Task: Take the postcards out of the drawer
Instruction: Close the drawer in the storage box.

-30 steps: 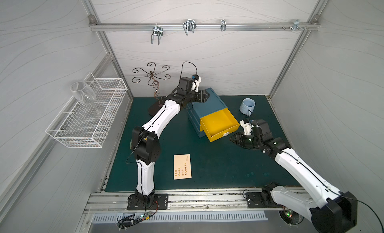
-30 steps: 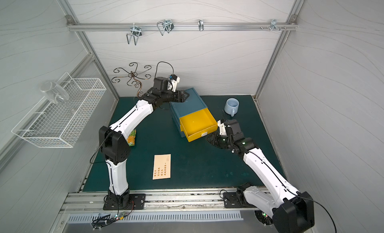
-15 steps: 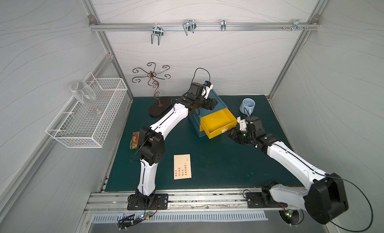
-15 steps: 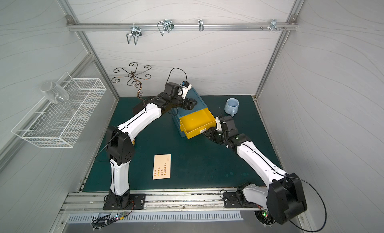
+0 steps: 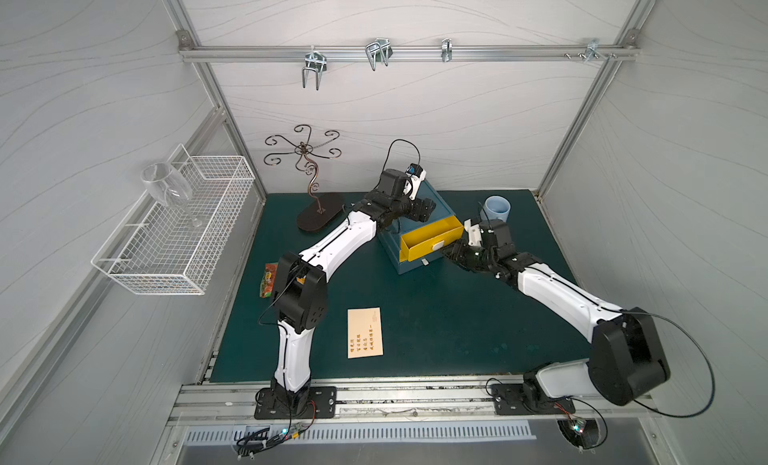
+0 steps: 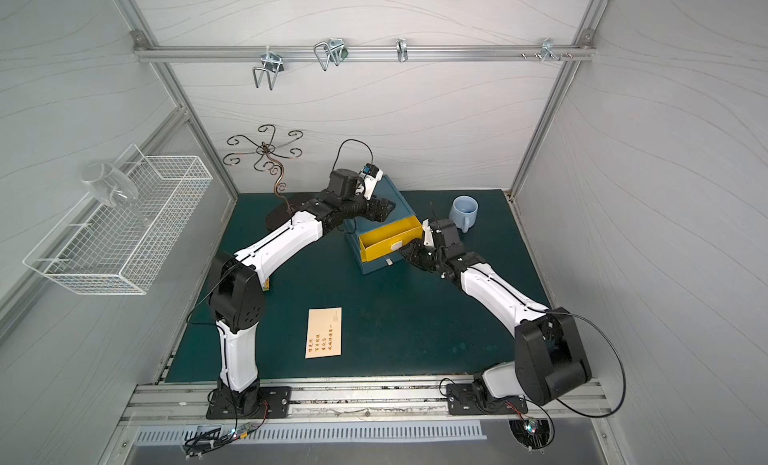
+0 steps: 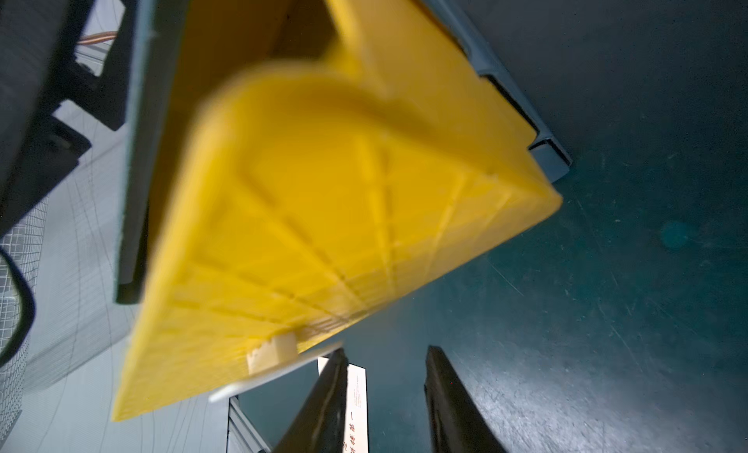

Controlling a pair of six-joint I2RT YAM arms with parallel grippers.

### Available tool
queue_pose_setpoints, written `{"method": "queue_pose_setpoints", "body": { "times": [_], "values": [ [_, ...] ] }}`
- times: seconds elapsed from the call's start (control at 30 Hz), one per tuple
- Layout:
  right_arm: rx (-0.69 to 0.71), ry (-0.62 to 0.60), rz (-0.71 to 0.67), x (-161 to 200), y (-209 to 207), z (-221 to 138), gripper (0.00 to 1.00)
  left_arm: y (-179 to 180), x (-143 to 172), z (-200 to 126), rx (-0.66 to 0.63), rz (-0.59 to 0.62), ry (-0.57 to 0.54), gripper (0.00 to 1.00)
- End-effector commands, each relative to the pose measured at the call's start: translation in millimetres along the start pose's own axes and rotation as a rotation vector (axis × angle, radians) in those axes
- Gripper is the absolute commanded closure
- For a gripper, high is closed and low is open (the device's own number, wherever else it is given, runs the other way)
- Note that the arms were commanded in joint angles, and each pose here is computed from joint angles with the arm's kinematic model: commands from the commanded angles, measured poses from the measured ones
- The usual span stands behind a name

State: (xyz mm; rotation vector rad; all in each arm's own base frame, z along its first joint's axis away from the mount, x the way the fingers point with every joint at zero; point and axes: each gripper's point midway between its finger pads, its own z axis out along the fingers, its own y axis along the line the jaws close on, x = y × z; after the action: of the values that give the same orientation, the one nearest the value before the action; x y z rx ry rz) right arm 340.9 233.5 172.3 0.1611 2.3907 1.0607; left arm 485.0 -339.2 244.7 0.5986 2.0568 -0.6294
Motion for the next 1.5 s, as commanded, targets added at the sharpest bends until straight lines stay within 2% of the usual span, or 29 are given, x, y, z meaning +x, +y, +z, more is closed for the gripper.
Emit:
{"method": "queue_pose_setpoints", "body": {
  "times": [0.0,0.8,1.1,1.37,1.47],
  "values": [
    [-0.055,-0.03,0.003,-15,13,5,0.65,1,65,10,-0.006,-0.065,0.205,0.17],
    [-0.108,-0.062,0.076,-43,18,33,0.67,-3,66,5,0.007,-0.074,0.213,0.15],
    [-0.103,-0.05,0.085,-43,15,39,0.67,-5,65,5,0.017,-0.086,0.209,0.15],
    [-0.11,-0.047,0.083,-40,17,25,0.66,-4,66,7,0.016,-0.088,0.208,0.14],
    [-0.112,-0.042,0.097,-35,14,15,0.61,-3,67,9,0.016,-0.093,0.21,0.13]
  ]
}}
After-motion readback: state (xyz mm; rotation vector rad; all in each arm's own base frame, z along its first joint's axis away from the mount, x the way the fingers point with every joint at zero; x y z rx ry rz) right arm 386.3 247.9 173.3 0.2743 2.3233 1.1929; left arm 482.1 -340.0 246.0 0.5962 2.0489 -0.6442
